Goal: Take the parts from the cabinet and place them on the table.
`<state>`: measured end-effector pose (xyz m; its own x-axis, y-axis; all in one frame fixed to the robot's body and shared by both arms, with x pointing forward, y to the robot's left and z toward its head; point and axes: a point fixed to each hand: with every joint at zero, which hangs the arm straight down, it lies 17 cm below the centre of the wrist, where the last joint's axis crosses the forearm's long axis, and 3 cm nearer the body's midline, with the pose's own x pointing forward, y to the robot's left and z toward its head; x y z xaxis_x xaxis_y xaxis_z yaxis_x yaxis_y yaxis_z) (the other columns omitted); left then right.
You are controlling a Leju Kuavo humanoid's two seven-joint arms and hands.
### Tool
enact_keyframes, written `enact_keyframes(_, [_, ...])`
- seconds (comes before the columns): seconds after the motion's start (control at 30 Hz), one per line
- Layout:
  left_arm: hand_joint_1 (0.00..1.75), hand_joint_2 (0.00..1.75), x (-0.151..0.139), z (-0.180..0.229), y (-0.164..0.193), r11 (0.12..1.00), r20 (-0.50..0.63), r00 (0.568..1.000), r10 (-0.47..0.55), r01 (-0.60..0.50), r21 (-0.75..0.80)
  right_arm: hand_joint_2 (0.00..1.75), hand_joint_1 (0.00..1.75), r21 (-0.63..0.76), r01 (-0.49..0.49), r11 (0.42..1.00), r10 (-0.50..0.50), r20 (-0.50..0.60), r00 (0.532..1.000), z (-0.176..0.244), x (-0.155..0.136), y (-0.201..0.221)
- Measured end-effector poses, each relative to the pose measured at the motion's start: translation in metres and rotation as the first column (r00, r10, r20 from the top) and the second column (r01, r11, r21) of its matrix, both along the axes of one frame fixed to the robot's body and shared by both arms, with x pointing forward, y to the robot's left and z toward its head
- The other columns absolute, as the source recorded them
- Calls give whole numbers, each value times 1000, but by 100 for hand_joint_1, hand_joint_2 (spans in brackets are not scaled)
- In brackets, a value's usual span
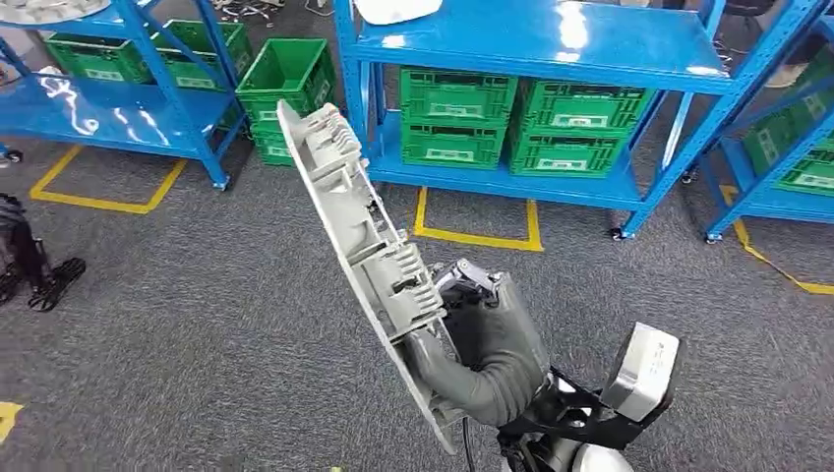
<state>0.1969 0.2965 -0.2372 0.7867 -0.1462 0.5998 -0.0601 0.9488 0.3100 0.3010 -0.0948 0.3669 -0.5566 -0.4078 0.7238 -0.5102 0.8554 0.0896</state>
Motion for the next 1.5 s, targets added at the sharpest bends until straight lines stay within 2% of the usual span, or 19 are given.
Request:
enact_keyframes(0.13, [0,175,-4,-1,3,1000,-8,1000,1,-1,5,175,175,9,-85,996,85,-21,996,-3,-1,21])
enact_keyframes(0.3, [0,175,-6,-2,5,1000,-14,1000,-11,11,12,175,175,-1,-123,992,123,-22,992,-7,-3,42])
enact_keyframes(1.03, [0,175,-7,-1,31,998,-12,1000,26,-26,65,175,175,-9,-161,987,160,-67,985,-36,-5,60])
enact_keyframes(1.33, [0,175,19,9,35,997,35,999,30,-33,71,175,175,9,-169,986,169,-66,983,-35,-6,60])
enact_keyframes(1.5, [0,175,20,10,35,997,39,999,30,-32,71,175,175,9,-168,986,168,-72,983,-37,-6,60])
